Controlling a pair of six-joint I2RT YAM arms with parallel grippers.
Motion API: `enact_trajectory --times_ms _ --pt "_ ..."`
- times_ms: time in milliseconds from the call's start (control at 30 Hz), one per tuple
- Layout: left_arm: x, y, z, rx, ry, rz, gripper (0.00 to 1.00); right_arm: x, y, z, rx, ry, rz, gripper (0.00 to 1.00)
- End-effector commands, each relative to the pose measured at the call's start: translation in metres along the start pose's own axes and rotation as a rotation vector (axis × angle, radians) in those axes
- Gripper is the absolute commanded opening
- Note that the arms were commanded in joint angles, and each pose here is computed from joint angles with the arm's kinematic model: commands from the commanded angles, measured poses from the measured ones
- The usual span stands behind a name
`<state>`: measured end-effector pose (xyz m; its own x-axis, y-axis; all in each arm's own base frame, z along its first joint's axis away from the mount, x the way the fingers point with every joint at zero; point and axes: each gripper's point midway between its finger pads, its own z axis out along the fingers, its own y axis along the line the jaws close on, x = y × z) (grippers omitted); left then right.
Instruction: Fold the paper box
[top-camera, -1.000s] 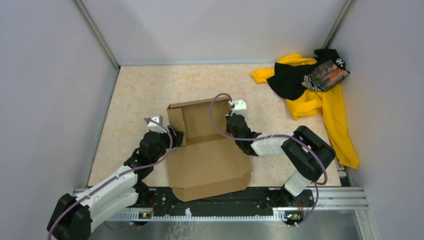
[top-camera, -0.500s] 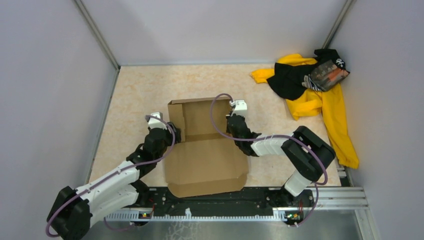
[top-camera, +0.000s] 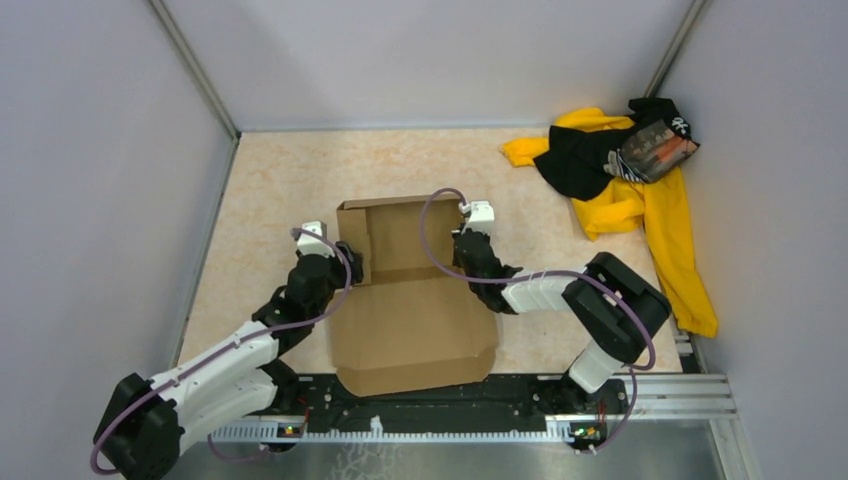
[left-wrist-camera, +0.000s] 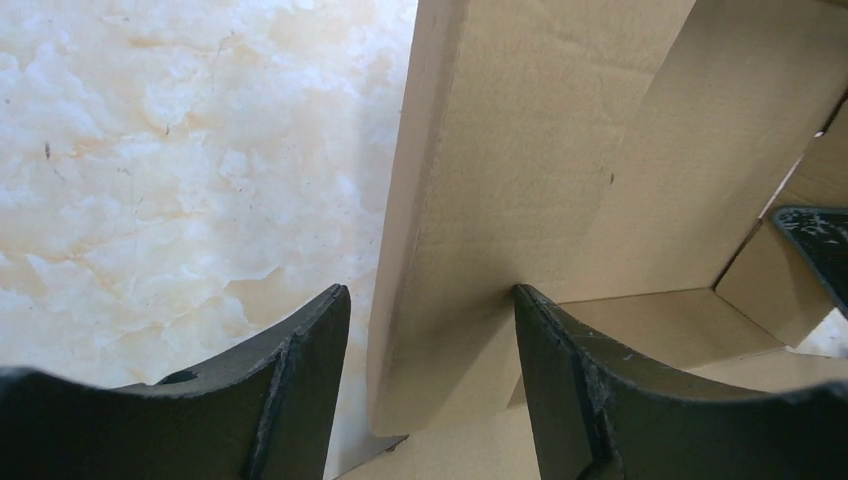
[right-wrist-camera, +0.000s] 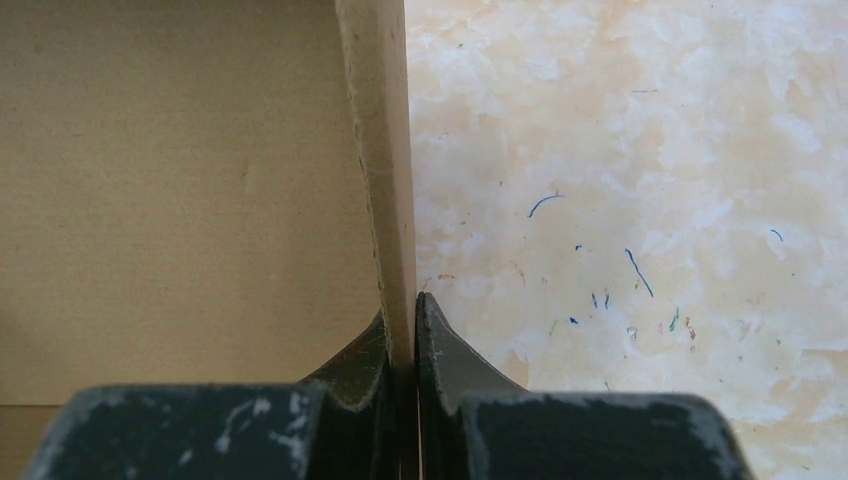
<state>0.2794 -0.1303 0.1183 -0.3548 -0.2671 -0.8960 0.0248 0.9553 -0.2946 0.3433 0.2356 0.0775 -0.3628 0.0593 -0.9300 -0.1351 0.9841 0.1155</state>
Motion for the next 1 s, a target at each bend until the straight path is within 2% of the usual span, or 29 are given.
enact_trajectory --times_ms 0,533,967 --pt "-0.022 -0.014 -0.004 0.061 -0.071 -0.018 0.68 0.009 0.001 -0.008 0.003 0.031 -0.045 0.0" --pt "-0.005 -0.001 0.007 -0.01 -0.05 0.002 0.67 0.009 0.013 -0.012 0.019 0.026 -0.093 0.0" --pt "0.005 0.009 0.016 -0.112 -0.012 0.031 0.57 0.009 0.02 -0.02 0.027 0.014 -0.111 0.0"
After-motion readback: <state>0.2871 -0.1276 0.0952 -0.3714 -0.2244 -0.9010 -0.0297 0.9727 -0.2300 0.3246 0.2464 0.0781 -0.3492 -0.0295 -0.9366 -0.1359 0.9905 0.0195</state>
